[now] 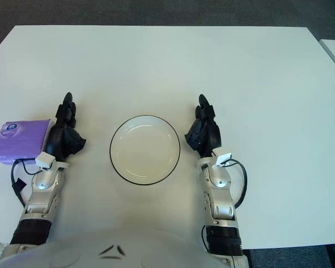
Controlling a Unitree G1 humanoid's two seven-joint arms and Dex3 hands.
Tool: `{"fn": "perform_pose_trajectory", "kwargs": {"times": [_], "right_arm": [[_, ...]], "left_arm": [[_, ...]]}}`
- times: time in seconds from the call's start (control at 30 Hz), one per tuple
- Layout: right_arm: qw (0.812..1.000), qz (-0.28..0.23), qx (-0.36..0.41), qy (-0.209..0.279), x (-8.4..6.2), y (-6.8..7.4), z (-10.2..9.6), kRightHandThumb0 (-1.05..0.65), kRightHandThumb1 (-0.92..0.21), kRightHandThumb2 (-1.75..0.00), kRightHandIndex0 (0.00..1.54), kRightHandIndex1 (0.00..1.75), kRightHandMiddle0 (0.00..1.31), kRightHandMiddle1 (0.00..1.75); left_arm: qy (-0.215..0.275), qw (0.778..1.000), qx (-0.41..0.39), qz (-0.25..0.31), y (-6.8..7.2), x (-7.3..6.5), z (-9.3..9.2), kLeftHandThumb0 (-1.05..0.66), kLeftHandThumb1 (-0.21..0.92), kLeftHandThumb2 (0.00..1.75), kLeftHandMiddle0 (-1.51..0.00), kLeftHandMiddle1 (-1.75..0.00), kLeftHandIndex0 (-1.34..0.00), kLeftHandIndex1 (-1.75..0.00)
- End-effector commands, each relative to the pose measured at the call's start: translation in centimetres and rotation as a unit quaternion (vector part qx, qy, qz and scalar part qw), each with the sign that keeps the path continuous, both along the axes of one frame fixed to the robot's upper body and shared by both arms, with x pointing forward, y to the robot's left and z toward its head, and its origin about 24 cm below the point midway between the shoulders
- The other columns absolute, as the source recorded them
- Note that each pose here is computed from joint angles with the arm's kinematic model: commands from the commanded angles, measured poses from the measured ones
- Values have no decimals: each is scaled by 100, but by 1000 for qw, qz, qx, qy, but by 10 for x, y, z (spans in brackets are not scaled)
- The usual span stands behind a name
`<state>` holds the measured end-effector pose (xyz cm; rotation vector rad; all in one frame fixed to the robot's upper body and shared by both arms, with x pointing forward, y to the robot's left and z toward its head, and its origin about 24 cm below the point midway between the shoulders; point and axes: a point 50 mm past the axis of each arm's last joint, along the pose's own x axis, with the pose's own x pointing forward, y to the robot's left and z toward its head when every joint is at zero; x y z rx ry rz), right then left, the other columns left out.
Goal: Put the tissue paper into the plate.
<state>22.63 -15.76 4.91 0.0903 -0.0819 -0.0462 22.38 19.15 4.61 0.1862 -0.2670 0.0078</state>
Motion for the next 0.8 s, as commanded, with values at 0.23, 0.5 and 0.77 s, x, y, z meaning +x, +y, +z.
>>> {"fn": "perform_pose_trajectory", "kwargs": {"times": [0.23, 0.5, 0.77], "right_arm": [[996, 0, 4, 87, -8, 5, -32, -84, -92, -109, 9, 3, 0, 16], [995, 6, 3, 96, -5, 10, -38, -85, -92, -110, 9, 3, 0, 15], [995, 16, 4, 98, -2, 13, -44, -86, -92, -111, 8, 3, 0, 15]], "left_arm": [[-67, 987, 111, -99, -6, -25, 43, -105, 92, 122, 0, 0, 0, 0], [-122, 953, 212, -181, -17, 1, 69, -90, 92, 107, 0, 0, 0, 0], [-126, 927, 293, -198, -12, 5, 66, -84, 92, 100, 0, 0, 0, 0]]}}
